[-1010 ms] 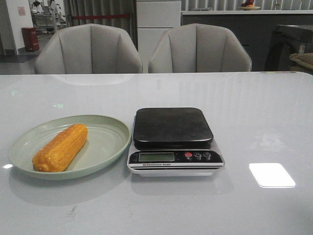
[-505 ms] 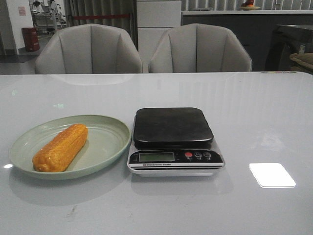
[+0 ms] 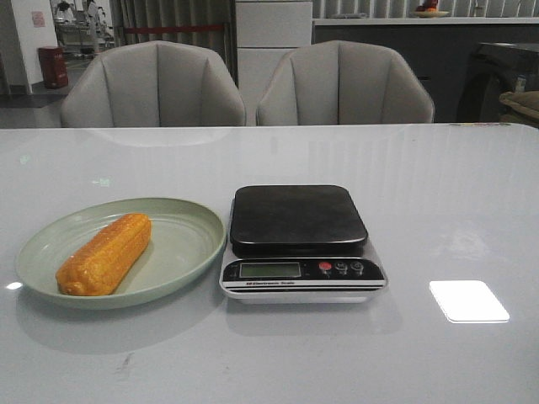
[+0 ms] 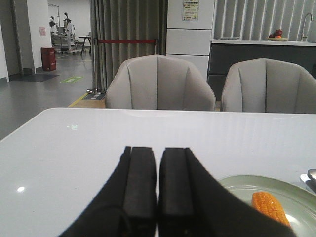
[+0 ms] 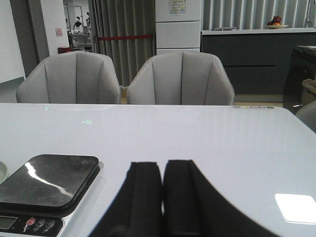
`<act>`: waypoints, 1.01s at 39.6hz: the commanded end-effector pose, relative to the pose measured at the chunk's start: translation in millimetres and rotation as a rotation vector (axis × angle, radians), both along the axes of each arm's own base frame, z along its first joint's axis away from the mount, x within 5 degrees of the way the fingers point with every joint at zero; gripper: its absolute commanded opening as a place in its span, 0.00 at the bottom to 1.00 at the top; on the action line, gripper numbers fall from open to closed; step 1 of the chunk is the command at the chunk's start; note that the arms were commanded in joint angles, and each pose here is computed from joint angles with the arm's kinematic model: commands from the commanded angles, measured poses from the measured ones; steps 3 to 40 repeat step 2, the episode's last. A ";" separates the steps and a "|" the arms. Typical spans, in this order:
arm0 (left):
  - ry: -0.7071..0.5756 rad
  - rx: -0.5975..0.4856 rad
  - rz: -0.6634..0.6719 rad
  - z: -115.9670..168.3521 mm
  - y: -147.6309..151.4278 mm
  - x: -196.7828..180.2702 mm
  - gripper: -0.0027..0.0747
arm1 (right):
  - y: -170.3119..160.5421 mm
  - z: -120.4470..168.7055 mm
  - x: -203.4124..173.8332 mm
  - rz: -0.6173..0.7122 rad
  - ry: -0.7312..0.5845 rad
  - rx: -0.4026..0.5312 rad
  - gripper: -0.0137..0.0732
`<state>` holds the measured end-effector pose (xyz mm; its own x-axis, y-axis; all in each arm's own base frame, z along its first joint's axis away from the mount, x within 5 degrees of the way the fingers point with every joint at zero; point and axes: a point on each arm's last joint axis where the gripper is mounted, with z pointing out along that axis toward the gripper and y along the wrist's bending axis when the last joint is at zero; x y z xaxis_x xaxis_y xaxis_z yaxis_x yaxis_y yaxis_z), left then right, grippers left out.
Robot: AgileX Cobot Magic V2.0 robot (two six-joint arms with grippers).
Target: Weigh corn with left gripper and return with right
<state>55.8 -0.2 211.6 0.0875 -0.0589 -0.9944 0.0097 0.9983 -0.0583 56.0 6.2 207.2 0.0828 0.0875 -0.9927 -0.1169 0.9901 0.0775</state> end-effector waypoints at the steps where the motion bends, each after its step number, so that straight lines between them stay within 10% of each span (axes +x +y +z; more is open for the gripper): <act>1: -0.068 -0.004 -0.011 -2.3 -0.8 -0.9 0.18 | -0.3 4.4 -2.0 -0.006 -0.088 -0.007 0.34; 40: -0.068 -0.004 -0.011 -2.3 -0.8 -0.9 0.18 | -0.3 4.4 -2.0 -0.006 -0.088 -0.007 0.34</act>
